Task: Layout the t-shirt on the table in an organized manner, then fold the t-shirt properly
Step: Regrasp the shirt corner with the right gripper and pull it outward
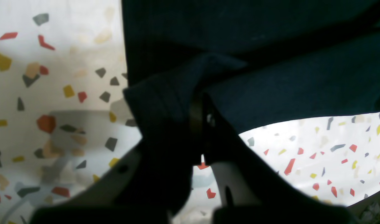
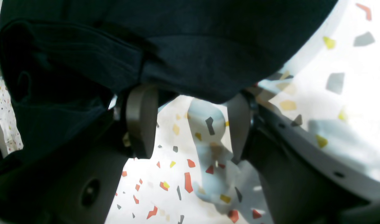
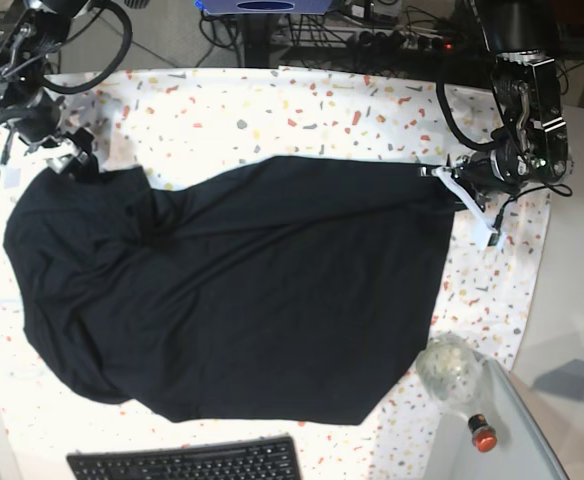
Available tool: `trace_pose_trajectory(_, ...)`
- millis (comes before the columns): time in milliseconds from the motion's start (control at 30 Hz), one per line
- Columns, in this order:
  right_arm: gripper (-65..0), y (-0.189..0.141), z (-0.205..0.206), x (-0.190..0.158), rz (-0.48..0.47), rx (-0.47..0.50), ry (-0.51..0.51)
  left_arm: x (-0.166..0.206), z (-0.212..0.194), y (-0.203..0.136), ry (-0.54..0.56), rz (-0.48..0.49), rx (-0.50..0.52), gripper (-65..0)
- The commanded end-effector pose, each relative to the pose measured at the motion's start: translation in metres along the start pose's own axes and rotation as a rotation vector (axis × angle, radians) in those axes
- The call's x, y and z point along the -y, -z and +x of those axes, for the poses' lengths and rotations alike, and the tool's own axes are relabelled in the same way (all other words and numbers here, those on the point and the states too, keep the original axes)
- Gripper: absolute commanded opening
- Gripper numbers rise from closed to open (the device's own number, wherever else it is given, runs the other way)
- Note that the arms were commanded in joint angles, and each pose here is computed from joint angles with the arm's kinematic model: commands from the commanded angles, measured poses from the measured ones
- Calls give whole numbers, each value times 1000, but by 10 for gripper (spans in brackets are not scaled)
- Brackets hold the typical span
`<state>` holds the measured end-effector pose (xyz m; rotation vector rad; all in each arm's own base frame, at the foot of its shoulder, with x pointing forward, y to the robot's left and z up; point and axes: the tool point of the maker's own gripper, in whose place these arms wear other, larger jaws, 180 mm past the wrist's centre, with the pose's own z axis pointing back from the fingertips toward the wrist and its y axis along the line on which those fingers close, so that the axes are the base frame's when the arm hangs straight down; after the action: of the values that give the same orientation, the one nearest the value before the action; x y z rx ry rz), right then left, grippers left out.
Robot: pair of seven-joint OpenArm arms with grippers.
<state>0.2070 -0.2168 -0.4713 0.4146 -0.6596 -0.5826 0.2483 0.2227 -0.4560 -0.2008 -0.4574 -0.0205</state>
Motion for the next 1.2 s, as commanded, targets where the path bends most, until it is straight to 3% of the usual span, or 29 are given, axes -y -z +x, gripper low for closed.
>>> trace_pose_trajectory(0, -324, -2, 13, -4, 18, 42, -12, -3, 15, -5, 11, 3, 40, -650)
trace_pose_trajectory(300, -332, 7, 22, -13, 45, 52, -8, -2, 16, -5, 11, 2, 43, -650)
trace_pose_trajectory(367, -387, 9, 19, -13, 48, 43, -1, -2, 16, -5, 11, 2, 43, -650)
trace_pose_trajectory(567, -650, 9, 19, -13, 48, 43, -1, -3, 14, -5, 10, 3, 39, -650)
trace_pose_trajectory(733, -650, 4, 22, -9, 34, 40, -25, -2, 14, -6, 16, 5, 39, -650)
trace_pose_trajectory(867, -650, -8, 20, -3, 4, -46, -81, -6, 14, -7, 16, 14, 40, -650)
trace_pose_trajectory(1067, -650, -30, 28, -2, -40, -59, -152, -10, 19, -16, 44, 30, 57, -650)
trace_pose_trajectory(1167, -650, -39, 33, 10, -100, -61, -134, -3, 27, -25, 83, 36, 90, -650)
